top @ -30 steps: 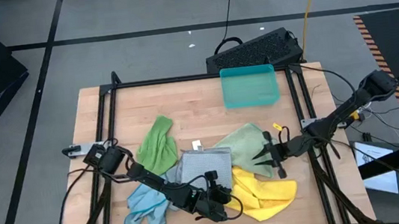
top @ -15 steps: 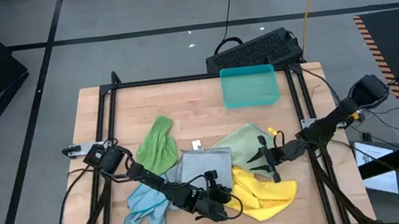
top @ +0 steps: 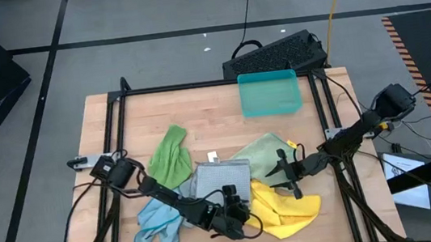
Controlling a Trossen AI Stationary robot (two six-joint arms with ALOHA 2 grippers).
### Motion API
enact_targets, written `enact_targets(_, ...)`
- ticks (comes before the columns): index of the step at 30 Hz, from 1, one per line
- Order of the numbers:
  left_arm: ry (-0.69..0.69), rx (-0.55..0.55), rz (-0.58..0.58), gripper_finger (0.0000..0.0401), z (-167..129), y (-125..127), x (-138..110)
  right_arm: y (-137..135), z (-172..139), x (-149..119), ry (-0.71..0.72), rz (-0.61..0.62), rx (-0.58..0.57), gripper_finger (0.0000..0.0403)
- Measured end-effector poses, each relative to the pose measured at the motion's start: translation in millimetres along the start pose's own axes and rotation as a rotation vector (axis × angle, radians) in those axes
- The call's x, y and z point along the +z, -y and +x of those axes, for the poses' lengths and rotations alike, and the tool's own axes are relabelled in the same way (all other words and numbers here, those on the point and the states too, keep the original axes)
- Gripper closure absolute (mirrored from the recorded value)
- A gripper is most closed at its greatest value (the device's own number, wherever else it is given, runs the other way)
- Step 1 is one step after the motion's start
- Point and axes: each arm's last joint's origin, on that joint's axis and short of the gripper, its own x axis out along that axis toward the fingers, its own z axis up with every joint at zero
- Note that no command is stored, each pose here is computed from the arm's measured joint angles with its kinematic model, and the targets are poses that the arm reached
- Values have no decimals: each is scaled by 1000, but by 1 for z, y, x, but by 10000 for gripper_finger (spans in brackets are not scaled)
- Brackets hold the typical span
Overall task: Fold microfiber towels
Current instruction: Fold the right gray microfiber cloth
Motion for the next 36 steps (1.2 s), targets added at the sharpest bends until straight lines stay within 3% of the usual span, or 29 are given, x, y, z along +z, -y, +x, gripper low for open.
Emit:
enact_targets(3, -9, 7, 10, 208, 5, -2, -3, 0, 0, 0, 4, -11, 0, 225)
enact_targets(5, -9, 5, 30, 221, 6, -3, -2, 0, 0, 1, 8, -11, 1, 225)
enact_targets(12, -31, -4, 12, 367, 7, -8, -2, 0, 0, 0, 4, -10, 1, 225)
enact_targets(14, -26, -19, -3, 388, 5, -9, 1, 0, 0, -1, -7, -1, 0, 225)
enact_targets(24, -3, -20, -56, 393, -7, -6, 7, 0, 0, -3, -35, 47, -1, 225)
enact_targets(31, 9, 6, -105, 394, -9, -3, 7, 0, 0, 6, 59, 40, 3, 225)
enact_targets(36, 36, 81, -135, 392, -16, 0, 8, -1, 1, 12, 101, 2, 3, 224)
